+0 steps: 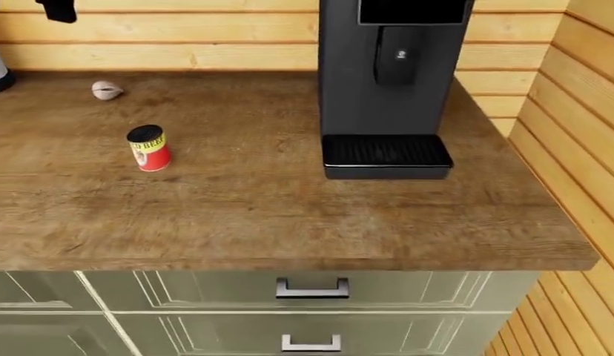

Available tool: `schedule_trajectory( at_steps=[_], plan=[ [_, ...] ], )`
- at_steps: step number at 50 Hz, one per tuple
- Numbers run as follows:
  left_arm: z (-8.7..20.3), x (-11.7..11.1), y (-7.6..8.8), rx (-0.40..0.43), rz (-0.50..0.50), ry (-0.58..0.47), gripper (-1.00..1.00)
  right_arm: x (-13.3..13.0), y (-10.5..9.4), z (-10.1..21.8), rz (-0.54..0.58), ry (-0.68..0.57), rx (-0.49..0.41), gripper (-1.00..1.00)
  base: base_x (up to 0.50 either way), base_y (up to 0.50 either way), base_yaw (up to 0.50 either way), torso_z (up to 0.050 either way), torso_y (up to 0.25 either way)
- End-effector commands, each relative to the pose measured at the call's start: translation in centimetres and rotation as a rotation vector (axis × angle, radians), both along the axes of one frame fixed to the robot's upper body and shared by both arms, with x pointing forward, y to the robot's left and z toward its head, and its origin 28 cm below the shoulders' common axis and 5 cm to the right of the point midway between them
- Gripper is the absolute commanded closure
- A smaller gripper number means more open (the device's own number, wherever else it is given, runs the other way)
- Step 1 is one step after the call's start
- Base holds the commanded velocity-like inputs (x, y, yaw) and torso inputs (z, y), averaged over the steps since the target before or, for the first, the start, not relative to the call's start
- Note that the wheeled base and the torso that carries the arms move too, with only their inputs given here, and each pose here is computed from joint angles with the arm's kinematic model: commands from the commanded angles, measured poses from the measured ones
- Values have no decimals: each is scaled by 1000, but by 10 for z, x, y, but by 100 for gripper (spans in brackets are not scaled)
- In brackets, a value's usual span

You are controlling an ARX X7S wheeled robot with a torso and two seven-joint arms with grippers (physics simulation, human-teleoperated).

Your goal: Pick the cans from the counter and place them in their designated side in the cabinet.

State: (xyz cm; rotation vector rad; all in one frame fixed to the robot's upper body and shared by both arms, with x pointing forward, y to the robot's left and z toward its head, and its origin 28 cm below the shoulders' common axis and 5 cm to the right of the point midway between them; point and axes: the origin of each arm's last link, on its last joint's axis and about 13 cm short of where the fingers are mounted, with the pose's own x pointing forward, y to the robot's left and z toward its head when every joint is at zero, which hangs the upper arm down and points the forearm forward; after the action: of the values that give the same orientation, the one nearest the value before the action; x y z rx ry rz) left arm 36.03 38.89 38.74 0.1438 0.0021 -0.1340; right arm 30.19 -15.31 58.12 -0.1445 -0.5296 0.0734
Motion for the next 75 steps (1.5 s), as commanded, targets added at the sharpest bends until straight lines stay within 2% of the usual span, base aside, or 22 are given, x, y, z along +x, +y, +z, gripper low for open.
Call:
schedule_trajectory(
  at_steps=[1,19,20,27,33,35,37,40,44,48,53,63,75],
  plan=[
    [-3,2,-2,-6,-10,3,-100,0,0,0,0,0,0,-100,-344,0,0,0,0],
    [-13,11,-11,-52,-60,-18,-100,0,0,0,0,0,0,-100,-304,0,0,0,0],
    [-14,11,-11,-53,-64,-17,-100,10,-13,-17,-119,128,29,-100,-289,0,0,0,0],
    [-18,15,-15,-74,-87,-37,-100,11,-8,-15,-61,95,22,-100,-78,0,0,0,0],
    [-21,17,-26,-97,-44,-165,-100,24,-5,-21,-43,13,19,-100,0,0,0,0,0],
    [-24,18,-30,-76,0,-233,-100,27,-5,-23,-17,-6,24,-100,0,0,0,0,0],
    [-26,16,-35,-101,14,-275,-100,31,-5,-26,-5,-28,18,-100,0,0,0,0,0],
    [-32,16,-42,-135,54,-341,-100,37,-5,-31,6,-42,-1,-100,0,0,0,0,0],
    [-39,15,-52,-187,115,-445,-100,43,-5,-38,13,-50,-78,-100,0,0,0,0,0],
    [-45,13,-61,-198,155,-508,-100,47,-4,-40,23,-101,-94,-100,0,0,0,0,0],
    [-48,7,-69,-247,140,-522,-100,52,-3,-47,46,-133,-86,-100,0,0,0,0,0],
    [-60,0,-80,-342,116,-503,-100,27,1,-91,85,-192,-27,-100,0,0,0,0,0],
    [-77,-22,-94,-404,59,-420,-100,6,0,-154,67,-137,77,-100,0,0,0,0,0]
  ],
)
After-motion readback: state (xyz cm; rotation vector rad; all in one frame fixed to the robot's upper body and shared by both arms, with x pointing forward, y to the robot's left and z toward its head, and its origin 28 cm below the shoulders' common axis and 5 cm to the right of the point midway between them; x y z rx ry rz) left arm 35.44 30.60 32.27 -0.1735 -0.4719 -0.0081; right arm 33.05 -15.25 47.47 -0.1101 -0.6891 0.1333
